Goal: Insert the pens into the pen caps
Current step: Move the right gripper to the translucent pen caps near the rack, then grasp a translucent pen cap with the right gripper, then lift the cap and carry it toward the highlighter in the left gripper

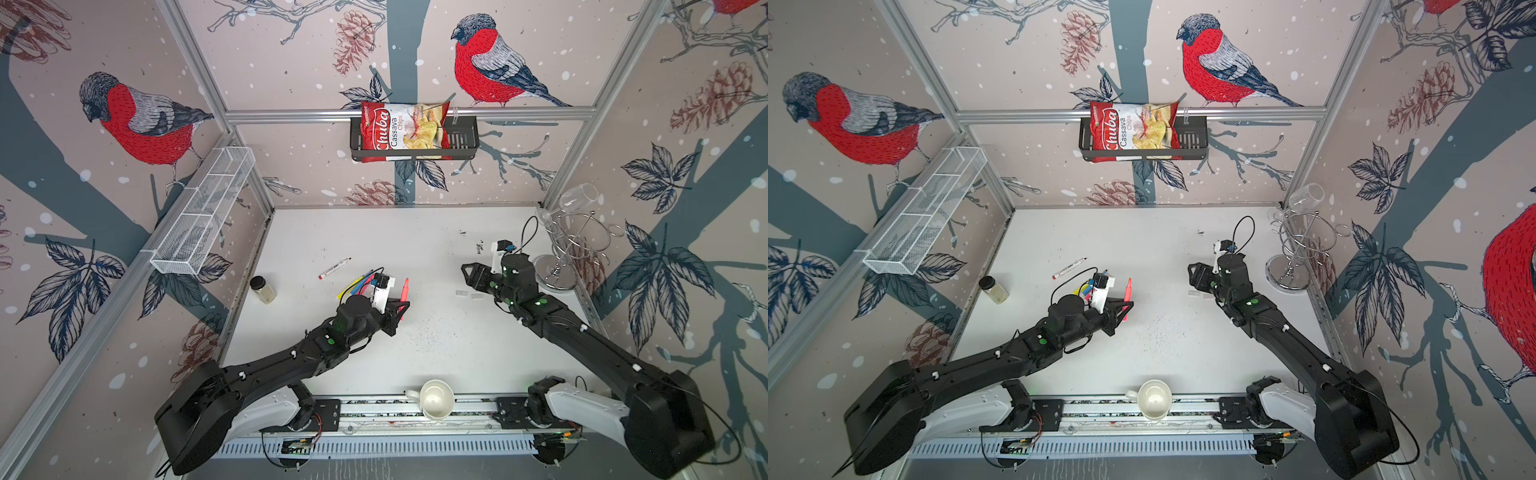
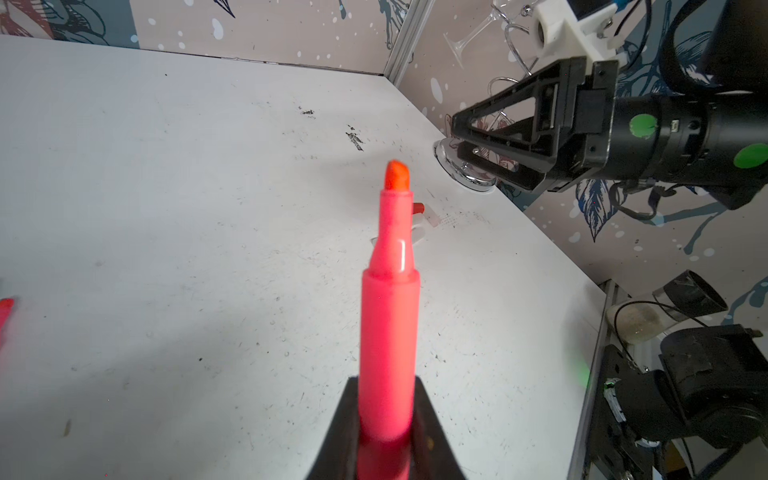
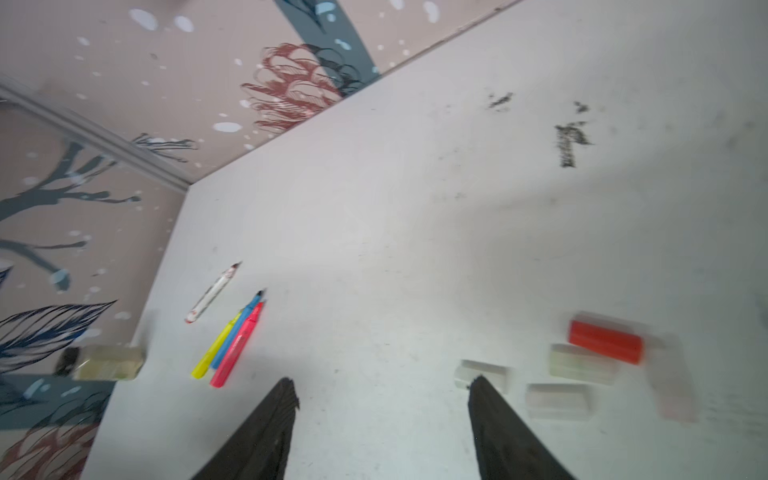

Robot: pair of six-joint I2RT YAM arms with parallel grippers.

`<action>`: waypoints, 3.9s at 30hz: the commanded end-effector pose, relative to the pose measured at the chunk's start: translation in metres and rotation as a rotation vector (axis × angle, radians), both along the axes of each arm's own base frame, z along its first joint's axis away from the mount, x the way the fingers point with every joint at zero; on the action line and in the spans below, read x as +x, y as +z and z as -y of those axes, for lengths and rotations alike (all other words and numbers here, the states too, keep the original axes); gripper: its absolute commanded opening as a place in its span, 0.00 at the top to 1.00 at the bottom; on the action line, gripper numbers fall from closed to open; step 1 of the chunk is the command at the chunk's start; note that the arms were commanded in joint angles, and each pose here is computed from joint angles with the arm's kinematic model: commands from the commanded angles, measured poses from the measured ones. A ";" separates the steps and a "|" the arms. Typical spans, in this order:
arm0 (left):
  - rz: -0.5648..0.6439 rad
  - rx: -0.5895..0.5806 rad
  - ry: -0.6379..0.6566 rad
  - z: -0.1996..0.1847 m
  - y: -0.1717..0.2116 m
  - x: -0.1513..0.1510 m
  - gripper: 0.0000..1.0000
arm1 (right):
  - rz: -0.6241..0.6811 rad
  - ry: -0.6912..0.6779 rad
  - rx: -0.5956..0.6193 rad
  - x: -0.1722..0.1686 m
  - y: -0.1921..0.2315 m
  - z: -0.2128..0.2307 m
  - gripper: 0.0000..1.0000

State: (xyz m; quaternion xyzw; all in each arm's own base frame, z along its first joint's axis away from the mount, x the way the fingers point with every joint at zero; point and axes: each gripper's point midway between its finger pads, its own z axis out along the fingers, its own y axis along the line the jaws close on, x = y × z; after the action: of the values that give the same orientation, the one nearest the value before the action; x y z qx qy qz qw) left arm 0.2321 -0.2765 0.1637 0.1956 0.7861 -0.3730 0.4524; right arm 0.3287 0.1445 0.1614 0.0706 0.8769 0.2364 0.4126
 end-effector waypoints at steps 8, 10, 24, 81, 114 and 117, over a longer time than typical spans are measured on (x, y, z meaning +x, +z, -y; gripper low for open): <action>-0.013 0.030 -0.004 -0.006 -0.008 -0.005 1.00 | -0.289 -0.260 -0.276 0.002 -0.069 0.091 0.40; -0.018 0.035 -0.003 -0.007 -0.011 -0.006 1.00 | -0.305 -0.266 -0.297 0.004 -0.074 0.095 0.41; -0.031 0.044 -0.014 -0.006 -0.018 -0.008 1.00 | -0.424 -0.195 -0.371 0.007 -0.114 0.097 0.55; 0.054 -0.170 -0.183 0.012 0.031 -0.033 1.00 | 0.155 0.320 -0.028 -0.026 0.057 -0.039 0.89; 0.078 -0.576 -0.456 0.058 0.112 -0.092 1.00 | 0.772 0.718 0.672 -0.148 0.205 -0.097 0.84; 0.089 -0.550 -0.468 0.062 0.111 -0.092 1.00 | 0.761 0.726 0.666 -0.144 0.202 -0.102 0.84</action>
State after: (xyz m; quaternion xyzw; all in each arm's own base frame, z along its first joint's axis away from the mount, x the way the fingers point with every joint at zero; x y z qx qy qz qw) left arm 0.1461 -0.3372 0.2617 0.2379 0.5938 -0.6486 0.4125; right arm 0.1858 0.2487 0.3490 -0.1969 0.5408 0.6236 0.5291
